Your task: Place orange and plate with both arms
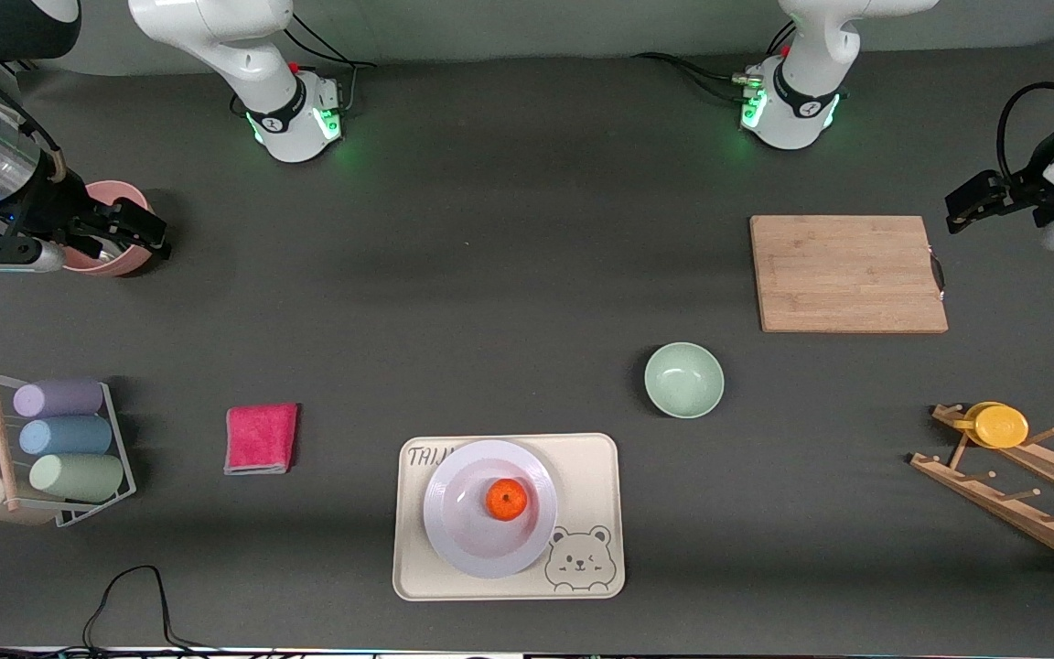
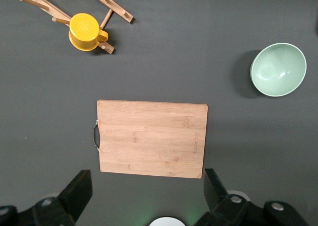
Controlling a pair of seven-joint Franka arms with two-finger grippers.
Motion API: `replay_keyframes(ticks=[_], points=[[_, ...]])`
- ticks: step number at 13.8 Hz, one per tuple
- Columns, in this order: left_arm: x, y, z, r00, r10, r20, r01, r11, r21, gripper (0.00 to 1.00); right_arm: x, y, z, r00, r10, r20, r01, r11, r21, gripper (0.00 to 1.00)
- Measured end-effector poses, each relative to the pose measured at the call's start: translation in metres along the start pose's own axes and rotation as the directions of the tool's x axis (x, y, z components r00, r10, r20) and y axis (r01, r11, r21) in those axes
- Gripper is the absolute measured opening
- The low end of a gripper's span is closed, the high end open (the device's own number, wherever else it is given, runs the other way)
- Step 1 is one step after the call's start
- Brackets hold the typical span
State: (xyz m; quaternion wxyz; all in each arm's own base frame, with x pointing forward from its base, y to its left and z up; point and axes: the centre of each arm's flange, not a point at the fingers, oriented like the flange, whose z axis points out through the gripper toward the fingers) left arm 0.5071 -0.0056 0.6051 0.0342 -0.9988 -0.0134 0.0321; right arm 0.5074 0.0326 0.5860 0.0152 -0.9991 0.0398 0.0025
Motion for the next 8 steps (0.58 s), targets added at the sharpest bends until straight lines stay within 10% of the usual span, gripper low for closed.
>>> replay_keyframes(ticks=[8], points=[[-0.003, 0.001, -0.009, 1.0, 0.001, 0.01, -0.001, 1.0, 0.0, 1.0, -0.004, -0.022, -0.001, 0.999, -0.048, -0.004, 0.048, 0.998, -0.031, 1.0]])
